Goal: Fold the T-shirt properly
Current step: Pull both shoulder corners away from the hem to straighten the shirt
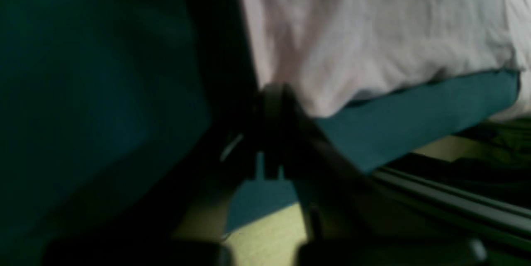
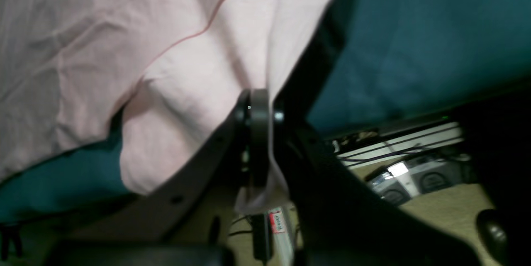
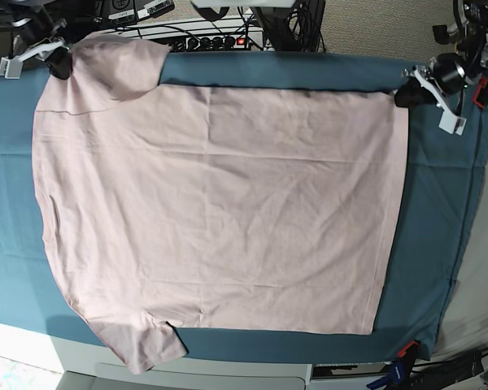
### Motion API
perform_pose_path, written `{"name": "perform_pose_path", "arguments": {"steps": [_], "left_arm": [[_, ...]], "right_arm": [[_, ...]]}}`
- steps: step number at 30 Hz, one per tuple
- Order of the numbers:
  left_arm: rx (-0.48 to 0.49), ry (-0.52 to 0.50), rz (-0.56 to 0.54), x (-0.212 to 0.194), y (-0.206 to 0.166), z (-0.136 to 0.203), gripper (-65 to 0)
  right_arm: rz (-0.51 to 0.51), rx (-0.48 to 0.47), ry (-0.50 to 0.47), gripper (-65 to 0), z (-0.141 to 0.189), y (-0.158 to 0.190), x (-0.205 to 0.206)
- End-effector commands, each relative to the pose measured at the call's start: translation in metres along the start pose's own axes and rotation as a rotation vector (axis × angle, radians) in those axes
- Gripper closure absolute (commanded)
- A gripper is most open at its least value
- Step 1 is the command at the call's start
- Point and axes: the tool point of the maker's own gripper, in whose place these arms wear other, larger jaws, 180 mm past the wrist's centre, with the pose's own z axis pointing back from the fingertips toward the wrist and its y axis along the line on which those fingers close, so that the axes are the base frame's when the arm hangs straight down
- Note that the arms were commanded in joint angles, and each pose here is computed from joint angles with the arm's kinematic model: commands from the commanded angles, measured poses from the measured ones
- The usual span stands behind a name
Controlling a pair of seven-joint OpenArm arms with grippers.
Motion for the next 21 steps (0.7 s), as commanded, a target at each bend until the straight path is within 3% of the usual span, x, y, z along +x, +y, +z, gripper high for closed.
{"name": "perform_pose_path", "arguments": {"steps": [1, 12, 21], "left_arm": [[0.022, 0.072, -0.012, -0.016, 0.004, 0.005, 0.0], [0.068, 0.053, -0.027, -0.021, 0.004, 0.042, 0.0], [0.053, 0.090, -0.001, -0.045, -0.008, 0.047, 0.0]], "right_arm": [[0.036, 0.003, -0.018, 0.0, 0.005, -0.001, 0.012], [0.047, -0.016, 0.064, 0.0, 0.015, -0.008, -0.005], [0.034, -0.045, 0.157, 0.0, 0.032, -0.016, -0.031]]}}
